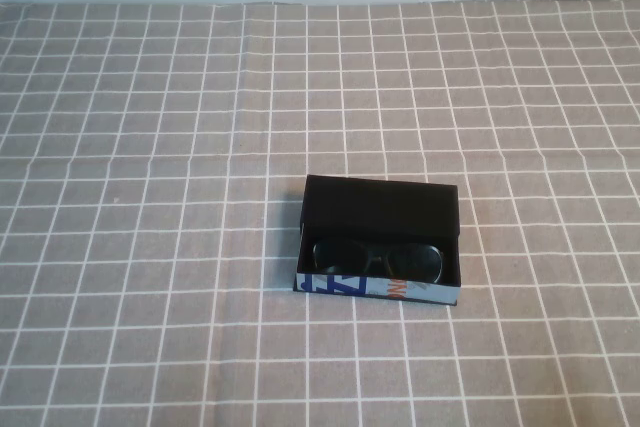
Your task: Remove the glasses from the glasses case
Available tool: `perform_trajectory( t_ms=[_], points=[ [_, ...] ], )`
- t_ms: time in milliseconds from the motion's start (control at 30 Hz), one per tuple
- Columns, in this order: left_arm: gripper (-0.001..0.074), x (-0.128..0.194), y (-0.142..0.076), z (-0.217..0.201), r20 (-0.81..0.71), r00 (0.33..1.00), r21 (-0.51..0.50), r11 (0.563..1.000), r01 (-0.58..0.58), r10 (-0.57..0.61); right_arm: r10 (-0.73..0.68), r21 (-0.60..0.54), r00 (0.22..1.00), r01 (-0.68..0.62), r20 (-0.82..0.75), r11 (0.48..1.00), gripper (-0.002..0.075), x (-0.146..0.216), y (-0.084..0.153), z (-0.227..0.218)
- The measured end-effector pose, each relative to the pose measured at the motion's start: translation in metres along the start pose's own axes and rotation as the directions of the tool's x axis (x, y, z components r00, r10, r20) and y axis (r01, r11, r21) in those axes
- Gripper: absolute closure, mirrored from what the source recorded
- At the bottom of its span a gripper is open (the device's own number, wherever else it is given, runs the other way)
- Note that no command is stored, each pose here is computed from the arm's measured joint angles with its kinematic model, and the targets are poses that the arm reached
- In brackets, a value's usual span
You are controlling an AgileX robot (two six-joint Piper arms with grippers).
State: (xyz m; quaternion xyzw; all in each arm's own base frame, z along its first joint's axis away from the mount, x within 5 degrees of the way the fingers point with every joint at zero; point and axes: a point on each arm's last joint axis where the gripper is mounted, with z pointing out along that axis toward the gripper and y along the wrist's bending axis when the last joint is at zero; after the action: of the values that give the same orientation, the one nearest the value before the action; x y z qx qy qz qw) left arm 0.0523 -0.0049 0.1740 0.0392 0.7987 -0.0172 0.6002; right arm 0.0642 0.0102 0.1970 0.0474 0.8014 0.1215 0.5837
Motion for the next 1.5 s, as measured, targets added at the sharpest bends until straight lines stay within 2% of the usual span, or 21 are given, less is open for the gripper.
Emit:
perform_trajectory(
  t_ms=[200,400,1100,1200,1300,1367,1433,1500],
  points=[
    [0.0740,0.000,0.000,0.000,0.000,1.000,0.000,1.000,0.000,0.000,-0.008,-0.003,0.997,0.008,0.077,1.000,0.0744,0.006,-0.003,0.004],
    [0.0740,0.000,0.000,0.000,0.000,1.000,0.000,1.000,0.000,0.000,-0.113,0.000,0.968,0.116,0.226,0.993,0.0745,-0.008,-0.001,0.002],
    [0.0740,0.000,0.000,0.000,0.000,1.000,0.000,1.000,0.000,0.000,-0.157,0.016,0.971,0.156,0.183,0.988,0.0745,-0.004,-0.002,0.003],
    [0.0740,0.000,0.000,0.000,0.000,1.000,0.000,1.000,0.000,0.000,-0.158,0.009,0.959,0.160,0.235,0.987,0.0745,-0.008,-0.001,0.002],
    [0.0740,0.000,0.000,0.000,0.000,1.000,0.000,1.000,0.000,0.000,-0.144,-0.026,0.866,0.178,0.478,0.984,0.0744,-0.031,0.007,-0.007],
    [0.0740,0.000,0.000,0.000,0.000,1.000,0.000,1.000,0.000,0.000,-0.143,-0.032,0.733,0.220,0.665,0.975,0.0744,-0.059,0.016,-0.023],
    [0.0740,0.000,0.000,0.000,0.000,1.000,0.000,1.000,0.000,0.000,-0.143,-0.027,0.650,0.244,0.746,0.969,0.0745,-0.084,0.023,-0.037],
    [0.0740,0.000,0.000,0.000,0.000,1.000,0.000,1.000,0.000,0.000,-0.155,-0.016,0.634,0.255,0.757,0.967,0.0745,-0.106,0.029,-0.046]
  ],
)
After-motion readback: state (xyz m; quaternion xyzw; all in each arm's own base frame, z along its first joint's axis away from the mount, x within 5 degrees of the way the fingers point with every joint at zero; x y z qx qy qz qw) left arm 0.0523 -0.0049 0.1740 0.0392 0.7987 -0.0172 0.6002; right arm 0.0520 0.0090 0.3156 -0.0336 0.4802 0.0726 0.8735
